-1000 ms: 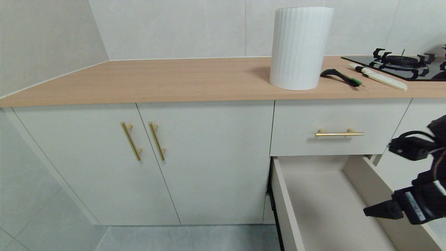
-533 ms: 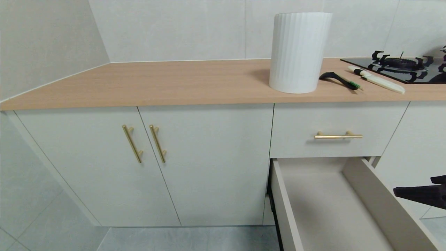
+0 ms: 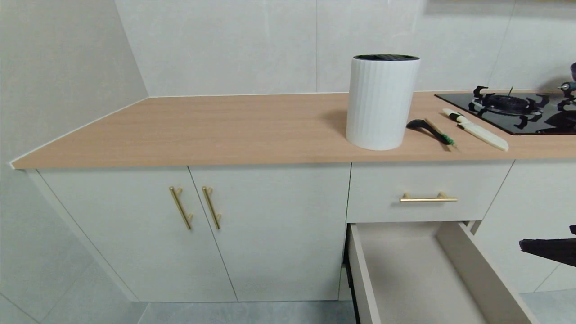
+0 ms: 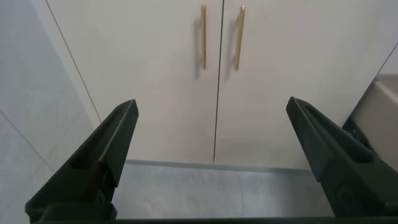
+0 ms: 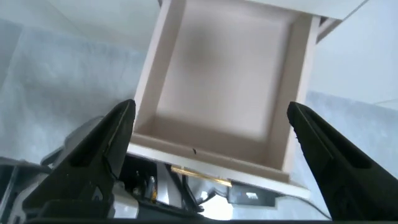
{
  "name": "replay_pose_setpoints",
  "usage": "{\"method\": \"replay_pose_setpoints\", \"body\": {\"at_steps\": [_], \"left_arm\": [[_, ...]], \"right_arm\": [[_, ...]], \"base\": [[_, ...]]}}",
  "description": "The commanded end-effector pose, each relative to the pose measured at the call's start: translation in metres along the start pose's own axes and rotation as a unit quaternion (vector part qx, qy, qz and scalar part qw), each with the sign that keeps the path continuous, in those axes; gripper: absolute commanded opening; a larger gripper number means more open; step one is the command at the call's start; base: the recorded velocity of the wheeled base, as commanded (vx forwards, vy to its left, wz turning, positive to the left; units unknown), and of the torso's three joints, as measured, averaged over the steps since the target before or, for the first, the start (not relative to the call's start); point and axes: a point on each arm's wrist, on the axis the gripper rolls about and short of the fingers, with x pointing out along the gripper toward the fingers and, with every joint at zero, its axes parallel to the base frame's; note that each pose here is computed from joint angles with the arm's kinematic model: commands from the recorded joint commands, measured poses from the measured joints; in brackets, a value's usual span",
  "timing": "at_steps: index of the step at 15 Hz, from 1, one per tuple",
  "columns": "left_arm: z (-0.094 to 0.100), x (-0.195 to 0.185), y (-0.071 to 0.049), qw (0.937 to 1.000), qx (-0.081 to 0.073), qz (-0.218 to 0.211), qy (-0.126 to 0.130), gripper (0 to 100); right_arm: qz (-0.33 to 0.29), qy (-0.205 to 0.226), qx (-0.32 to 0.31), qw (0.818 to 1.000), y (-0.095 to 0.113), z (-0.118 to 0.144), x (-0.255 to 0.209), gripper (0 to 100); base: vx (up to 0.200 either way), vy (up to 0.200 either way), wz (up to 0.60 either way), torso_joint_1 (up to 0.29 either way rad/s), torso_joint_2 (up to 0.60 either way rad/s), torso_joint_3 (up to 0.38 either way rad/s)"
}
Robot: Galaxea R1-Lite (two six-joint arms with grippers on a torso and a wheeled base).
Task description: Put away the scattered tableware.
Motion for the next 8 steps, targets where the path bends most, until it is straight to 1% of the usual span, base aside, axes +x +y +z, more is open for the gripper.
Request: {"method": "replay_pose_setpoints", "body": {"at_steps": [1,6,8], "left_arm": [[0.0,0.0,0.0,1.0,0.0,0.0,0.001,100],[0.0,0.0,0.0,1.0,0.0,0.0,0.0,100],[0.0,0.0,0.0,1.0,0.0,0.0,0.001,100]], "right_arm": [[0.0,0.002,-0.003,1.0,0.0,0.0,0.001,100],[-0.002,0.002,-0.002,1.0,0.0,0.004,0.007,100],[-0.007,-0.01,0.005,1.0,-0.001,0.015,0.02,100]], "base": [[0.0,0.0,0.0,0.134,-0.45,-0.32],[0.0,0.0,0.0,0.154,-0.46,-0.319],[0.0,0.0,0.0,0.176,-0.47,-0.308]]}}
